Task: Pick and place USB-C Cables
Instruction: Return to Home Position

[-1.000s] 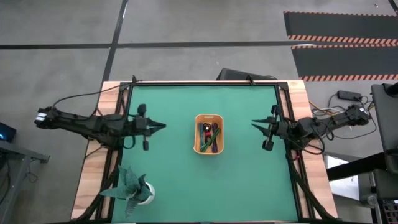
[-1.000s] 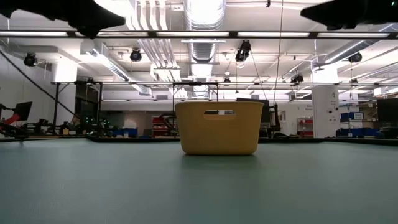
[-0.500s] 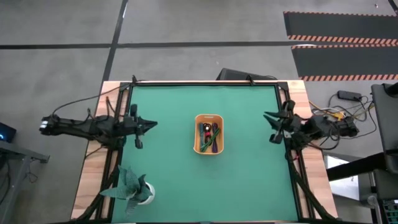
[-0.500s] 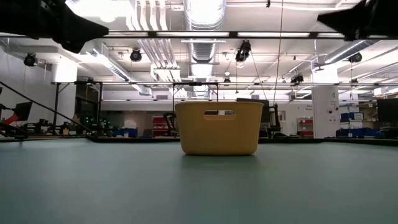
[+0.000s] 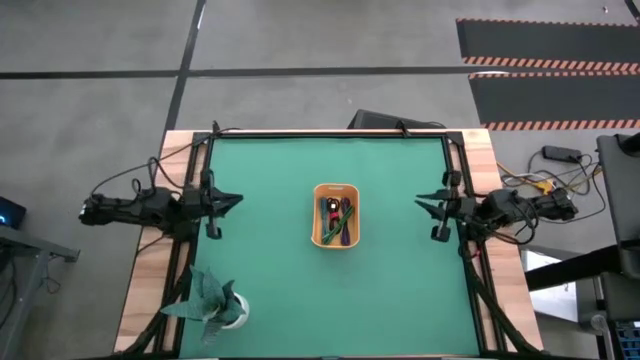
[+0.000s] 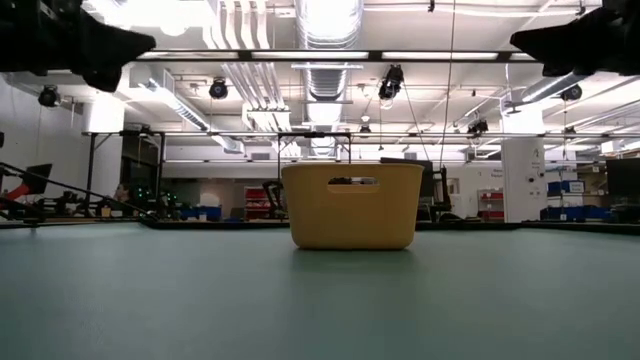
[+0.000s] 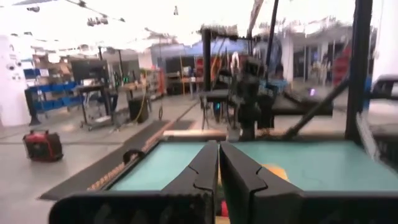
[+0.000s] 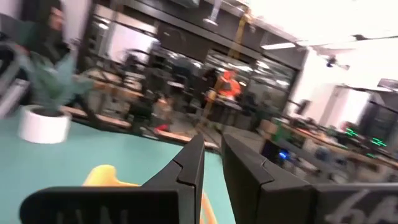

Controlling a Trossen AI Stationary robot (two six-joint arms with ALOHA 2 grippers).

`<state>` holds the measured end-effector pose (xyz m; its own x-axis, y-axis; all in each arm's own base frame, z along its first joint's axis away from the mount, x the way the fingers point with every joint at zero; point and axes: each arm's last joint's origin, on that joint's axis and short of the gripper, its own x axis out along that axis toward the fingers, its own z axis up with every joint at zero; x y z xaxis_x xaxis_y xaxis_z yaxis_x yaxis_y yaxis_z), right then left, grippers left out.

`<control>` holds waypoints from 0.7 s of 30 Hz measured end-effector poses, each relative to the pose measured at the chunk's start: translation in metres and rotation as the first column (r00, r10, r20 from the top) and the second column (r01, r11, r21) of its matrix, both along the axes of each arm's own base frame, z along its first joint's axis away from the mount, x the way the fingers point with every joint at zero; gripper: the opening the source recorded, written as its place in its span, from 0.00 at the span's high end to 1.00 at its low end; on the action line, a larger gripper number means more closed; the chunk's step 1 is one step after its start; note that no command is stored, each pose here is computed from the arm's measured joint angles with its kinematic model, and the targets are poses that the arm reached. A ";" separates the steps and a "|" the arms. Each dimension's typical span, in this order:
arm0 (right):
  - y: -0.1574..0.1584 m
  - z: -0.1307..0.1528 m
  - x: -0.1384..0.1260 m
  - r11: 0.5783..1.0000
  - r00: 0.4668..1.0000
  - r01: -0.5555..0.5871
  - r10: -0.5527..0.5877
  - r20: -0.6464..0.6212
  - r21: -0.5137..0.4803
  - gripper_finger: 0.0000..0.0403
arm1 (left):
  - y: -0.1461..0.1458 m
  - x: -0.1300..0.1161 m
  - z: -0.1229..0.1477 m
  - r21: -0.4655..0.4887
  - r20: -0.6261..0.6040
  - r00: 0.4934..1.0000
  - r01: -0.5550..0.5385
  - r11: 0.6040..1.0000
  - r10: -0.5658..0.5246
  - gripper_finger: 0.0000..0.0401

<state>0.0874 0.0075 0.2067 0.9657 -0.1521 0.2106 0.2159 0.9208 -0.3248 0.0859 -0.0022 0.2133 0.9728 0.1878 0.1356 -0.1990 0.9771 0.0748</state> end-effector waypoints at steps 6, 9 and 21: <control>0.004 -0.017 0.005 0.994 0.994 -0.108 0.108 0.029 0.011 0.88 | -0.001 0.008 -0.017 -0.005 -0.014 1.000 0.012 1.000 -0.012 1.00; 0.005 -0.018 0.006 0.990 0.990 -0.141 0.141 0.024 0.021 0.88 | -0.002 0.010 -0.025 -0.005 0.022 1.000 0.011 1.000 -0.011 1.00; 0.007 -0.017 0.007 0.976 0.978 -0.207 0.205 0.031 0.064 0.88 | -0.001 0.013 -0.041 -0.075 -0.073 0.997 -0.031 0.997 0.026 1.00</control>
